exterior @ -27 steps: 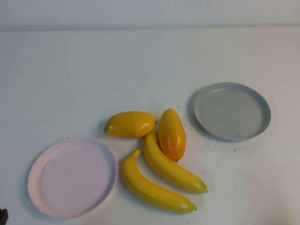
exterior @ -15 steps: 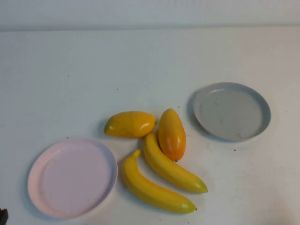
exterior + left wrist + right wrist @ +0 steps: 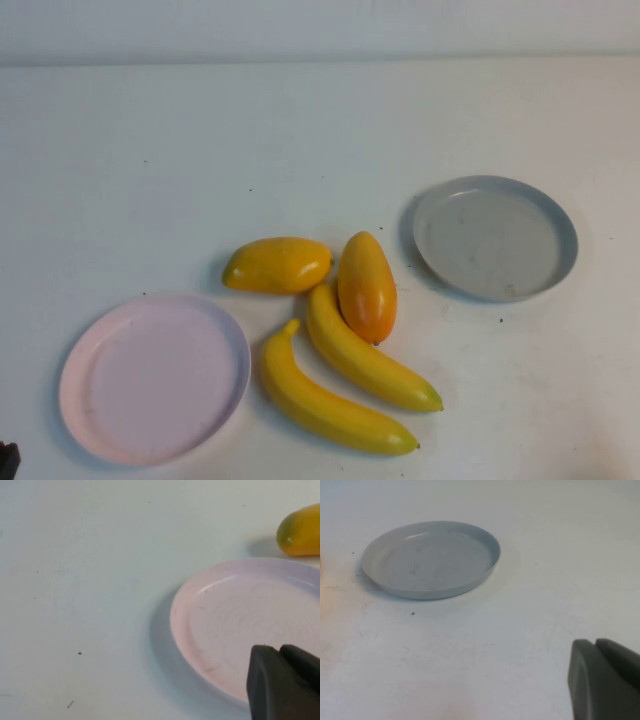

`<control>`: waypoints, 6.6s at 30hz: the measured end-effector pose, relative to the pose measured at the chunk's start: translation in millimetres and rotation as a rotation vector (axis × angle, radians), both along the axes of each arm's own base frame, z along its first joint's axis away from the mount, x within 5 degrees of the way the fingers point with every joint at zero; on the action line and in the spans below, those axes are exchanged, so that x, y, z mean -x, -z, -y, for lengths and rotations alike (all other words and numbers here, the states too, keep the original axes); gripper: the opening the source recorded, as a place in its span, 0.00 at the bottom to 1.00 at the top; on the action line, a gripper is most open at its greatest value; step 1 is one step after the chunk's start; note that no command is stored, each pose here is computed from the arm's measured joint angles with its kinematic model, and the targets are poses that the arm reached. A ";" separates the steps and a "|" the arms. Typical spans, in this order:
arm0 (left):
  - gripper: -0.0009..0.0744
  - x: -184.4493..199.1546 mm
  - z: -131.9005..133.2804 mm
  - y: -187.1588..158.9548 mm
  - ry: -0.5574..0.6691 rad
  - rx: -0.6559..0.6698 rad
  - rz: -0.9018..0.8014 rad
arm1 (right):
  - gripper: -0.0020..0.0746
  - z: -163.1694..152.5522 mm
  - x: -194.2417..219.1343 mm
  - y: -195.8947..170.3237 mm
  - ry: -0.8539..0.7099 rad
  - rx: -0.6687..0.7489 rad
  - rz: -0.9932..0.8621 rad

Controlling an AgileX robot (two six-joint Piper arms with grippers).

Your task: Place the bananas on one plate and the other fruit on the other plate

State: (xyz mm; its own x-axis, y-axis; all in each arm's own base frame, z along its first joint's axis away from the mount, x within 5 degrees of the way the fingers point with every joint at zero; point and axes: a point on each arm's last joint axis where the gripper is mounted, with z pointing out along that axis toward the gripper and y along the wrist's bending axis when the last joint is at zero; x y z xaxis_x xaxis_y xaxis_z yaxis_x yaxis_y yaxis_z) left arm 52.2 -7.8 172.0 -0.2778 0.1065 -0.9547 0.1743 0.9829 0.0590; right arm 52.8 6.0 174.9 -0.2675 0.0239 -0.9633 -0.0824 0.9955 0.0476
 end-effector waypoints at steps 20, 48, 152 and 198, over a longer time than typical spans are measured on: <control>0.01 -2.4 6.2 -20.1 -0.054 0.627 0.092 | 0.00 0.0 0.0 0.0 0.000 0.000 0.000; 0.01 -207.4 69.3 -141.9 0.600 -0.340 -0.624 | 0.00 0.0 0.0 0.0 0.000 0.000 0.000; 0.72 -223.8 112.6 -180.6 0.435 -0.506 -0.791 | 0.00 -0.6 0.1 0.1 -0.002 -0.018 -0.003; 0.86 -241.9 115.0 -94.1 0.196 -0.340 -0.894 | 0.00 -0.7 0.1 0.1 -0.002 -0.022 -0.004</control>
